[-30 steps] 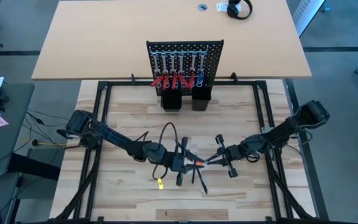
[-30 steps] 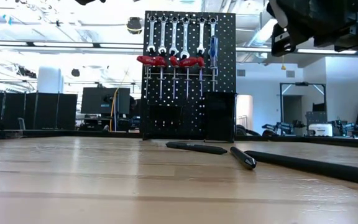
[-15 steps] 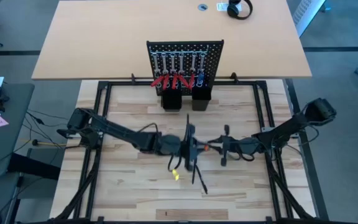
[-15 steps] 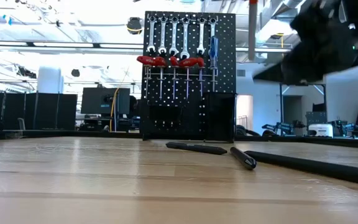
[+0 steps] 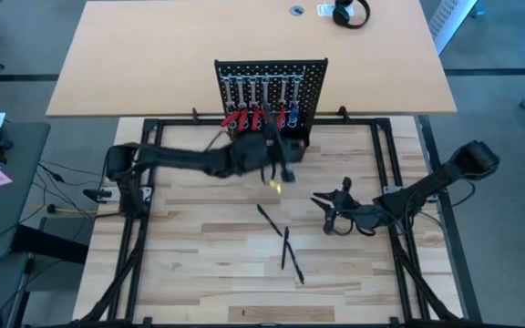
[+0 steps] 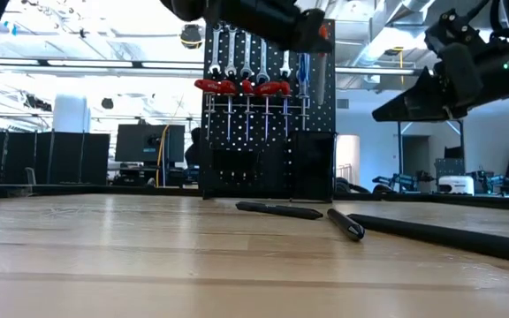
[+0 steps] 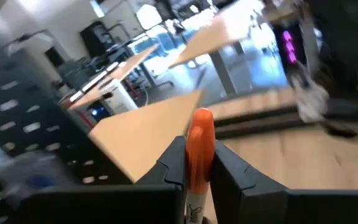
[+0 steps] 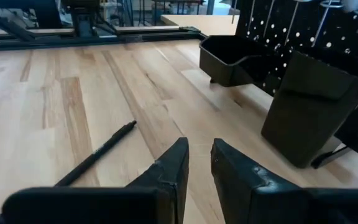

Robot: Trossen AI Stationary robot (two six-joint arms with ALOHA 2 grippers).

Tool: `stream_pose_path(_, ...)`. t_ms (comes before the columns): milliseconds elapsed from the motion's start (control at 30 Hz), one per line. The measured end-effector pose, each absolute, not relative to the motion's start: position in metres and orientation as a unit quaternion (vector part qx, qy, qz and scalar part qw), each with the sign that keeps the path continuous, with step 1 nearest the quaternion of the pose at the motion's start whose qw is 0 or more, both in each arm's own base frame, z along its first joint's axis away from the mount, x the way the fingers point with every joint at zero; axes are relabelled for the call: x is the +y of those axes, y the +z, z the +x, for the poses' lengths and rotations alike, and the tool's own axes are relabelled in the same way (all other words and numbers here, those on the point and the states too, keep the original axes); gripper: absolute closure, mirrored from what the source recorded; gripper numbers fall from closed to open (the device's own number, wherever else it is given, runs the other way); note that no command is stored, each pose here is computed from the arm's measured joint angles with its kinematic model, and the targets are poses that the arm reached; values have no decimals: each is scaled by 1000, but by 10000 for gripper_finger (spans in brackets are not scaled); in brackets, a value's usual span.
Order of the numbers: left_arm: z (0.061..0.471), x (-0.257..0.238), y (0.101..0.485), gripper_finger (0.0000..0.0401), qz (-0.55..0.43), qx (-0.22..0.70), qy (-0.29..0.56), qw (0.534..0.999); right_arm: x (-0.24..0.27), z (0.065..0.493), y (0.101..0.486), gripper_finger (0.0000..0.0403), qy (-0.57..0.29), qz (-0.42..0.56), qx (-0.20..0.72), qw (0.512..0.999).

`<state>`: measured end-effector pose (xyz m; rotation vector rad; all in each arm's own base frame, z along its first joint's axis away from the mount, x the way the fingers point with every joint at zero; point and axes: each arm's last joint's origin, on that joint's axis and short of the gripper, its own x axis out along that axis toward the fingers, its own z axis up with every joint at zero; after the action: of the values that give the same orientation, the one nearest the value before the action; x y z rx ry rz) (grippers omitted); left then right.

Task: Hang tools onto peg board
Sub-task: Put the orange marker into the black bin on the peg board

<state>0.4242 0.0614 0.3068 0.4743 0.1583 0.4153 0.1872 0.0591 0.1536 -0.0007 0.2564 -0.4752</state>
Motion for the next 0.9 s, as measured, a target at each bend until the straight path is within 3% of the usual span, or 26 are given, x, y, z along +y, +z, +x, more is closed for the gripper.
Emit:
stream_pose_path(300, 413, 127, 300, 350, 112, 69, 222, 966, 59, 188, 153, 321, -235, -1, 127, 964)
stream_pose_path(733, 411, 127, 292, 234, 103, 110, 212, 966, 59, 188, 153, 321, -235, -1, 127, 964)
stream_pose_path(900, 411, 121, 292, 216, 117, 121, 204, 964, 59, 188, 153, 321, -235, -2, 127, 964)
